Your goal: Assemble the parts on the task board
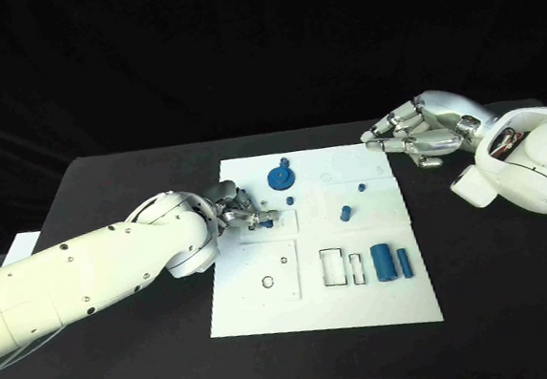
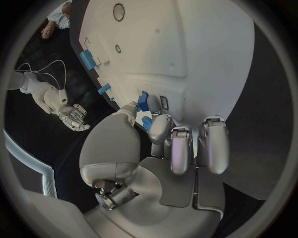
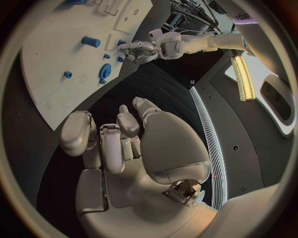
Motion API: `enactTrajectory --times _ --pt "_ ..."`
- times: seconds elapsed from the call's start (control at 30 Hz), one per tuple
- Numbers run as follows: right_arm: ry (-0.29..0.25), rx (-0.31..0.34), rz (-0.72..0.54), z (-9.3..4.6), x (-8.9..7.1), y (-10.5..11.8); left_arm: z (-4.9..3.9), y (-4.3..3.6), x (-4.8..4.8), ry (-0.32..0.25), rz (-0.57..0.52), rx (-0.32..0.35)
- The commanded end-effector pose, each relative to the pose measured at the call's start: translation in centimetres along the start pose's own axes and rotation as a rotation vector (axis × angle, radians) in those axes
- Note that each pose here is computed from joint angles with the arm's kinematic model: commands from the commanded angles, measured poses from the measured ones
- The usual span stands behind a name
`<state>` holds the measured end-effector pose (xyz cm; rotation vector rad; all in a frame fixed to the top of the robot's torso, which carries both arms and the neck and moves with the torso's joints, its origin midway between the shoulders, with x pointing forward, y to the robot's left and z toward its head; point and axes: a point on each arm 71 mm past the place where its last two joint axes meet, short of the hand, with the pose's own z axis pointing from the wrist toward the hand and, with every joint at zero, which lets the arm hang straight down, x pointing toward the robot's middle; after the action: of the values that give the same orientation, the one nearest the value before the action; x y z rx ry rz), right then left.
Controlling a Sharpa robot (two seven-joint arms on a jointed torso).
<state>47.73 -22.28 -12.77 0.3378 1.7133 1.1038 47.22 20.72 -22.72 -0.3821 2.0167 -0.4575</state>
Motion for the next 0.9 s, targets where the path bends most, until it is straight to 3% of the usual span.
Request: enactTrajectory --times 0.03,0.9 --pt "0.003 -0.008 0.001 0.02 0.04 0.05 -0.06 0.64 0.7 0.026 0.019 -0.036" --pt "0.005 -0.01 -0.008 0.22 0.05 0.0 -0.55 -0.22 0.07 0.002 0.003 -0.006"
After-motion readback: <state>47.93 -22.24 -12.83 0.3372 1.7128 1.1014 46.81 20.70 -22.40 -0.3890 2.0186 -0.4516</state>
